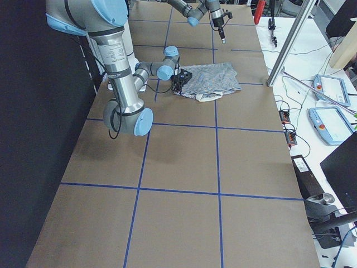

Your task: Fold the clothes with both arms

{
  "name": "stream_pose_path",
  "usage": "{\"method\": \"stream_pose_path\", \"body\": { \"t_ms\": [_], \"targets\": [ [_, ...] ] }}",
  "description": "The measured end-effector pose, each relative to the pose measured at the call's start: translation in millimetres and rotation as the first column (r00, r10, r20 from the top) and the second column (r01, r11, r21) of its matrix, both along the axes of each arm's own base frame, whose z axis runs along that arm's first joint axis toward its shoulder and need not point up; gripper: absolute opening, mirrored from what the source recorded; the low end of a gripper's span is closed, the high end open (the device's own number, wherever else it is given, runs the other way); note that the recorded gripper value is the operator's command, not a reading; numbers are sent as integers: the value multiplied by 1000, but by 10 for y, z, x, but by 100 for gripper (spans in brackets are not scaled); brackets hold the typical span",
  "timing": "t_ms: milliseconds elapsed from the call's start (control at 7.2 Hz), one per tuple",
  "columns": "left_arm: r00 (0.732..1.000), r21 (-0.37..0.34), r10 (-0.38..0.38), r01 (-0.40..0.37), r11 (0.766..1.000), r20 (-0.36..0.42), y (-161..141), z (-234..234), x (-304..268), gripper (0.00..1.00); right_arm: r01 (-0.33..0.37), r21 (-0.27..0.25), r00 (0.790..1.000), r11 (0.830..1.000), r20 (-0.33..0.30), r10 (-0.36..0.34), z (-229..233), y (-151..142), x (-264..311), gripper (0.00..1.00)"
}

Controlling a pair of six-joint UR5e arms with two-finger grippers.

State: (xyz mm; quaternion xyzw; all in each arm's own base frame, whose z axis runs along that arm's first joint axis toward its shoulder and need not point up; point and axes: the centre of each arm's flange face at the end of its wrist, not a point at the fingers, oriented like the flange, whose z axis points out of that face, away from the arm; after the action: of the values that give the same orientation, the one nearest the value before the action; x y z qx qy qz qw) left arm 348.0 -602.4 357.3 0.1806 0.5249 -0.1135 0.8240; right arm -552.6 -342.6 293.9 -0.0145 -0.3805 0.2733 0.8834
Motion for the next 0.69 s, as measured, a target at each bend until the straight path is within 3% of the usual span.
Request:
{"method": "stream_pose_path", "body": {
  "t_ms": [139,416,694],
  "targets": [
    [1000,-9,-6,6,1000,-14,22,-68,-15,40,2,3,1000,1000,17,-2,-79,21,53,0],
    [996,-98,-7,-2,995,-92,315,-517,-96,43,-16,-27,998,1000,52,18,-203,153,100,0],
    [982,-212,24,-64,975,-187,1197,-912,-74,46,-22,-60,997,998,74,27,-346,404,85,0]
  ]
}}
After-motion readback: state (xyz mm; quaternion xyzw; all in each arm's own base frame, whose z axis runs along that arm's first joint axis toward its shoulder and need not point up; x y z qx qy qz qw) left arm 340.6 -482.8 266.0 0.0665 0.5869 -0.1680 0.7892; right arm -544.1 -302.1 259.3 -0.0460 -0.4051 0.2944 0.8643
